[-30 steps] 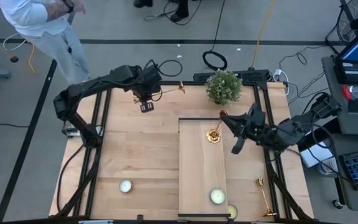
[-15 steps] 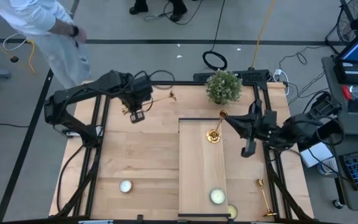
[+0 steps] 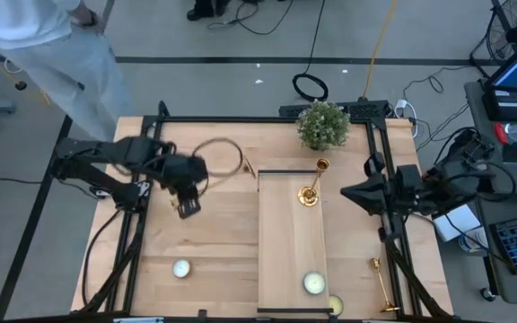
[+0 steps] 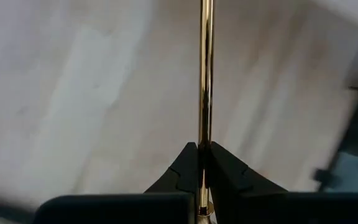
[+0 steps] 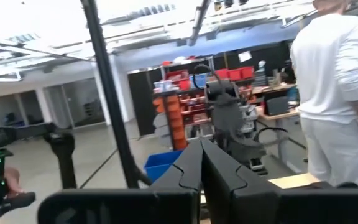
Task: Pick & Place candle stick holders
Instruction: Put the top gold candle holder on the shelf
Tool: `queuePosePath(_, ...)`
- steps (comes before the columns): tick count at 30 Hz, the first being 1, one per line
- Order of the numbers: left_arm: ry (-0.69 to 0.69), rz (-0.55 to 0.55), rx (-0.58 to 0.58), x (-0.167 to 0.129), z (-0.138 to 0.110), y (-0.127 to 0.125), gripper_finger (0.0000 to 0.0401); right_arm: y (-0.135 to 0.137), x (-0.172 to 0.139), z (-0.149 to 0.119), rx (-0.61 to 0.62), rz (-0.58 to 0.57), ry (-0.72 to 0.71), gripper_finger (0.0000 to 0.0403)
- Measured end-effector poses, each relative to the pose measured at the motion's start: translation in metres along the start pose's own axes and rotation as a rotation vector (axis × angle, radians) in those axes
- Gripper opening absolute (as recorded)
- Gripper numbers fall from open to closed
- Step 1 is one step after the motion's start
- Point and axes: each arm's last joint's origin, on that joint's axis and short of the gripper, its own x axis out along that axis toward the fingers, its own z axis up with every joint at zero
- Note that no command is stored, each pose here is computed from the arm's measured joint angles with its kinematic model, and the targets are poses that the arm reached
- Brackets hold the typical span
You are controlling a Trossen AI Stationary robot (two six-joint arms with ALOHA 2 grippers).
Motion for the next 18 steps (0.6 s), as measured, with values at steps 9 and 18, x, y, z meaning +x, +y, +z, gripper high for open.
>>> queuePosePath(9,-0.131,-0.407,0.109,0.019,0.009,-0.082,0.0015,0.007,-0.010,-0.002,0.040,0.058,0.045,0.0000)
queuePosePath(18,0.113,-0.460,0.232,0.058,0.008,-0.145,0.0015,0.004,-0.015,-0.016,0.149,0.060,0.203,0.0000)
